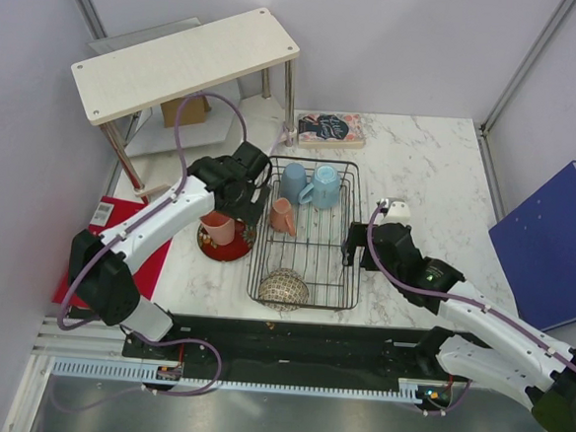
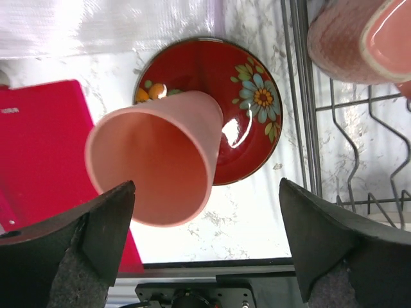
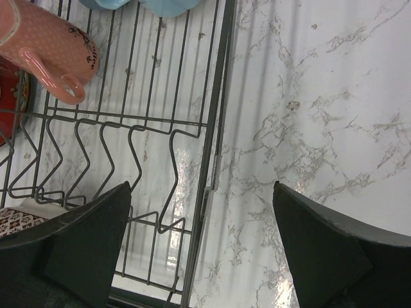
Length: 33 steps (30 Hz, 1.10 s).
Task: Unload the mixed dishes from the dish rack
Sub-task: Place the cup at the center of the board, then pick up the cup from the dish rack.
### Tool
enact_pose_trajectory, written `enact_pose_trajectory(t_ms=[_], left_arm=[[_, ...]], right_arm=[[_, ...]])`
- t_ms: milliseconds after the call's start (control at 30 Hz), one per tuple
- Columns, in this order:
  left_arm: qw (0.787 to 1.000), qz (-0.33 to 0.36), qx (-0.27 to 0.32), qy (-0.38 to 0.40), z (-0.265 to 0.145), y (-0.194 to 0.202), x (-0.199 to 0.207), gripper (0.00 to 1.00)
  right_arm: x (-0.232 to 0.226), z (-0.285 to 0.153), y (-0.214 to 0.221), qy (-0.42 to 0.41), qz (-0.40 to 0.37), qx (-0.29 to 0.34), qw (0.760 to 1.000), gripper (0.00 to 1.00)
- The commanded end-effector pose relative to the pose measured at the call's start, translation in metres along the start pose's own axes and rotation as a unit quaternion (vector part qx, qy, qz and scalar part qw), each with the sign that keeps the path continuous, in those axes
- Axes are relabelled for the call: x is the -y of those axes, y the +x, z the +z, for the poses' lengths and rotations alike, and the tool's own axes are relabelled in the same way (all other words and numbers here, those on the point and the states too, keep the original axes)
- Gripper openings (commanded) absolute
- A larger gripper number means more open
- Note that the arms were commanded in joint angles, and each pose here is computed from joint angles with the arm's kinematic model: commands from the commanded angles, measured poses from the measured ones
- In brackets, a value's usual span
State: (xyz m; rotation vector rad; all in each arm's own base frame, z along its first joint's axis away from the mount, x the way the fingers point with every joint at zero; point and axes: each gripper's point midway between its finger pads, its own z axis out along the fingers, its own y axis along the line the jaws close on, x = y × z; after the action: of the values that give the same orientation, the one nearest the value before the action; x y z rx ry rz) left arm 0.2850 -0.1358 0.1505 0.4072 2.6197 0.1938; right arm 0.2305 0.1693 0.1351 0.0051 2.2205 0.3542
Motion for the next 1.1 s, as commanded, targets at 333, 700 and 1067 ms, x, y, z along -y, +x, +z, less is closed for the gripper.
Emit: enact_pose_trajectory(t_ms=[333, 700, 1067], left_arm=[[0.973, -0.086, 0.215, 0.004, -0.122, -0.068, -0.028, 0.99], [0.898, -0.179, 0.244, 0.320, -0.126, -0.092, 0.090, 0.99], [0.937, -0.226, 0.225, 0.141, -0.054, -0.090, 0.122, 1.00]], right_arm=[[-0.013, 0.003, -0.030, -0.004, -0.029, 0.034, 0.999, 0.98], [-0.014, 0.004, -0.038, -0.002, -0.024, 0.049, 0.998, 0.98], [-0.006, -0.028, -0.065, -0.005, 0.004, 0.109, 0.994, 0.98]])
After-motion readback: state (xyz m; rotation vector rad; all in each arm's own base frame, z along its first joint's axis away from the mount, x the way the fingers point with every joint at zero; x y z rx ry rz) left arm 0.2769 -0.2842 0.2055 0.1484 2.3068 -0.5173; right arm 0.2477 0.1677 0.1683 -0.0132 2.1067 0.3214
